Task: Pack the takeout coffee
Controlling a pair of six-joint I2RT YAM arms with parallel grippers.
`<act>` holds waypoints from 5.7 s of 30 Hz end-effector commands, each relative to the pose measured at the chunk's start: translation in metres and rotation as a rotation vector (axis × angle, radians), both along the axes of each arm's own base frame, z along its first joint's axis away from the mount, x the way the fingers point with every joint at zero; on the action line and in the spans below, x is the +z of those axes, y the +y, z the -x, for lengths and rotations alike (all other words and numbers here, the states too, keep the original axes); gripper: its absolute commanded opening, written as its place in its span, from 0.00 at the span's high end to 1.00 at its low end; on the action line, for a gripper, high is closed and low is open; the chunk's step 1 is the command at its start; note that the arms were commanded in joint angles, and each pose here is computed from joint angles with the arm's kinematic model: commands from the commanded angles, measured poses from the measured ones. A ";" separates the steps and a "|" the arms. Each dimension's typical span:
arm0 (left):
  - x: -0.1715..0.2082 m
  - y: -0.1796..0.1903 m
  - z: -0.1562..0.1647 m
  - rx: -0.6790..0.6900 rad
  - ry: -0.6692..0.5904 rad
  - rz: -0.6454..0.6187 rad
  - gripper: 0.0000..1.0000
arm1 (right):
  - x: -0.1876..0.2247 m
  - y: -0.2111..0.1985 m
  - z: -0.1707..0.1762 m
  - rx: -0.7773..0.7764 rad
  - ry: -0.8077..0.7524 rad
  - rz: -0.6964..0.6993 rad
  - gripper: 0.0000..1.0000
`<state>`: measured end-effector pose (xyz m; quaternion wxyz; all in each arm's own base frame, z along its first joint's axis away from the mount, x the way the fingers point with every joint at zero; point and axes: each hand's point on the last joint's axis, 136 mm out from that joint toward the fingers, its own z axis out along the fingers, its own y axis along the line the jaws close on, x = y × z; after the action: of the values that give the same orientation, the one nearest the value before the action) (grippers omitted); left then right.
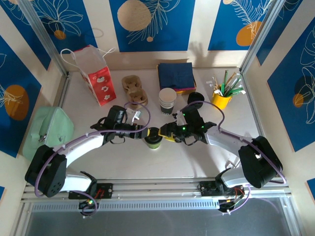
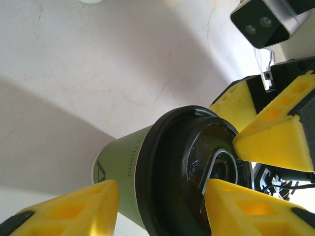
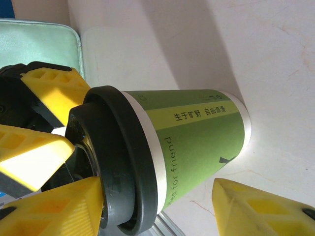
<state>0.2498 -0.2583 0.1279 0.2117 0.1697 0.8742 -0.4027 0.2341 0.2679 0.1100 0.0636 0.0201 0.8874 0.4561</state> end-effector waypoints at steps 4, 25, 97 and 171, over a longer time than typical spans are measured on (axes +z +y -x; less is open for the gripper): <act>0.010 0.003 0.003 -0.013 0.003 -0.054 0.48 | 0.005 -0.007 0.000 -0.017 0.008 0.062 0.41; 0.060 0.010 -0.008 0.030 -0.143 -0.023 0.28 | 0.078 -0.020 -0.009 -0.034 -0.217 0.072 0.36; 0.058 0.158 -0.016 0.620 -0.399 -0.332 0.07 | 0.047 0.044 0.010 0.316 -0.396 0.756 0.12; 0.059 0.154 -0.023 0.600 -0.371 -0.291 0.06 | 0.029 -0.261 -0.107 -0.501 -0.099 0.839 0.27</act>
<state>0.2684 -0.1033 0.1721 0.4335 0.0041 0.8890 -0.1472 0.3324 0.0134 0.1338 0.2061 0.1688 0.9638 0.0119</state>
